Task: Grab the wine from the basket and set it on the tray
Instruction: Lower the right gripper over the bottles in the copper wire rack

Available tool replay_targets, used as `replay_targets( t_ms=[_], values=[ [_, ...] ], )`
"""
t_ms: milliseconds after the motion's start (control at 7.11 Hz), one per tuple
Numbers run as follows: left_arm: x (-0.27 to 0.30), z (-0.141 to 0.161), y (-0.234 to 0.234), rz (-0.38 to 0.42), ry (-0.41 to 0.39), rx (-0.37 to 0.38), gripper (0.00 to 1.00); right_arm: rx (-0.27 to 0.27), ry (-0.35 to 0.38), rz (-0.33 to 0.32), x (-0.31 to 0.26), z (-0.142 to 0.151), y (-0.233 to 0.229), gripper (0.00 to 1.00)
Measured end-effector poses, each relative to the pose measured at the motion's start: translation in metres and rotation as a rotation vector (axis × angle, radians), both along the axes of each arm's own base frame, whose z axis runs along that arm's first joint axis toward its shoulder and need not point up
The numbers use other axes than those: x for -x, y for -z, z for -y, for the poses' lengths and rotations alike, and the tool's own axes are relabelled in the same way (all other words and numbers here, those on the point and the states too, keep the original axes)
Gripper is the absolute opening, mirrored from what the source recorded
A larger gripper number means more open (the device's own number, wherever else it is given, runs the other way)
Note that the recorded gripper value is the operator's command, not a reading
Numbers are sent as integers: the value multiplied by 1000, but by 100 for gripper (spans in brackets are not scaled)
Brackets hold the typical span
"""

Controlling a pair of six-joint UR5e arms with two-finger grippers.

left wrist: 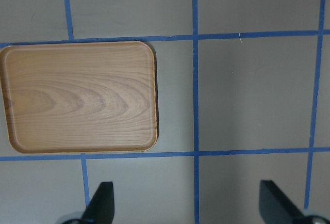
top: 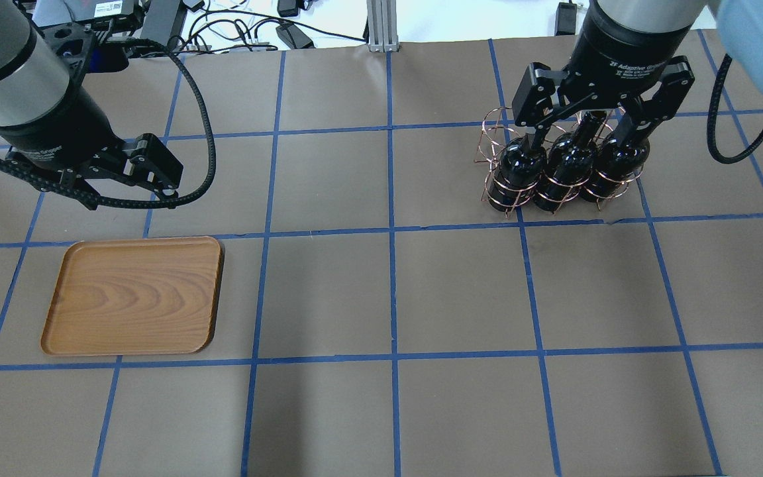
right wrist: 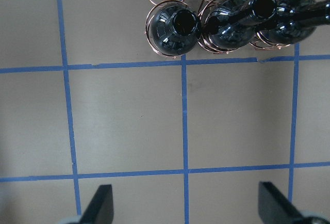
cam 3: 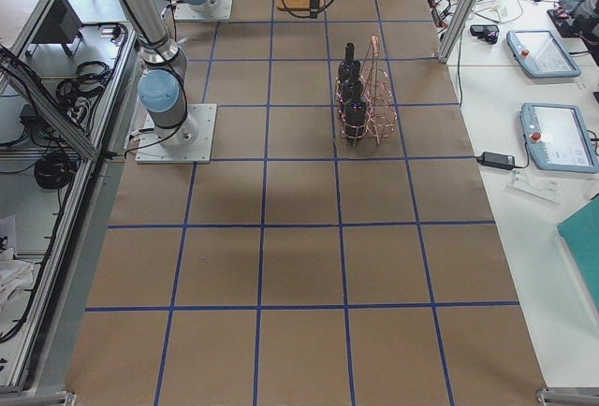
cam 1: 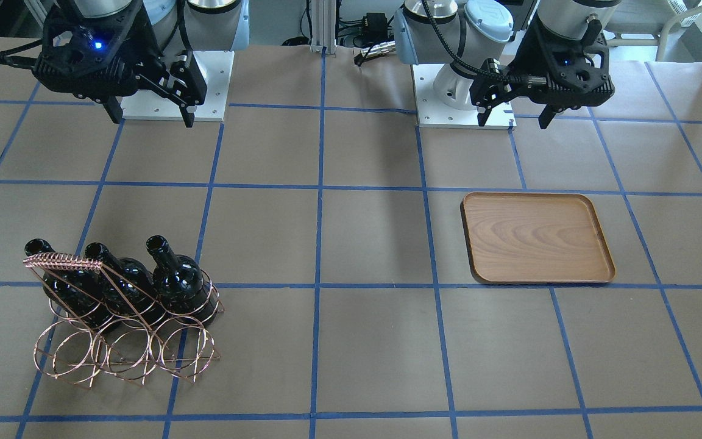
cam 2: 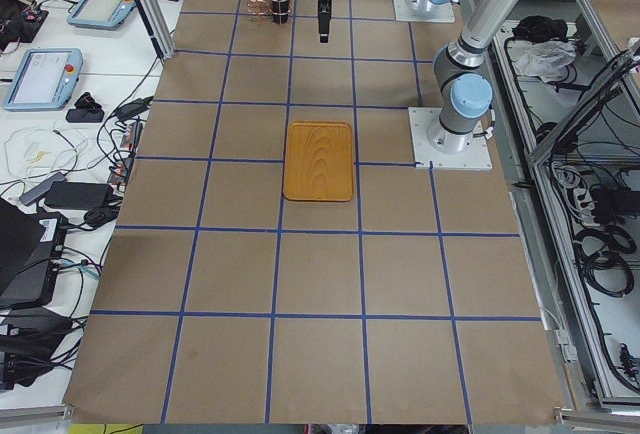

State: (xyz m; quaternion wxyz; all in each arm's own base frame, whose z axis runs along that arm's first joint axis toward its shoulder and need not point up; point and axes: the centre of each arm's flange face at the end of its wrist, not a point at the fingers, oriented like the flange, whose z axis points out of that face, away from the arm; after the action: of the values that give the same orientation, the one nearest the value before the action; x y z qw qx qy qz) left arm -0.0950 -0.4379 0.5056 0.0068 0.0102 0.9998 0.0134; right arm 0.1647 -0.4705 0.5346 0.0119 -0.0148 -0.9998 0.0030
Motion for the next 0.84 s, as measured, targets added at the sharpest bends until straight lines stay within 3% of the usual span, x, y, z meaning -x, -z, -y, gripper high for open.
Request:
replay_targets(
  t_ms=[844],
  values=[
    [0, 0, 2, 0, 0, -4, 100, 6, 1, -5, 2, -1, -3, 100]
  ],
)
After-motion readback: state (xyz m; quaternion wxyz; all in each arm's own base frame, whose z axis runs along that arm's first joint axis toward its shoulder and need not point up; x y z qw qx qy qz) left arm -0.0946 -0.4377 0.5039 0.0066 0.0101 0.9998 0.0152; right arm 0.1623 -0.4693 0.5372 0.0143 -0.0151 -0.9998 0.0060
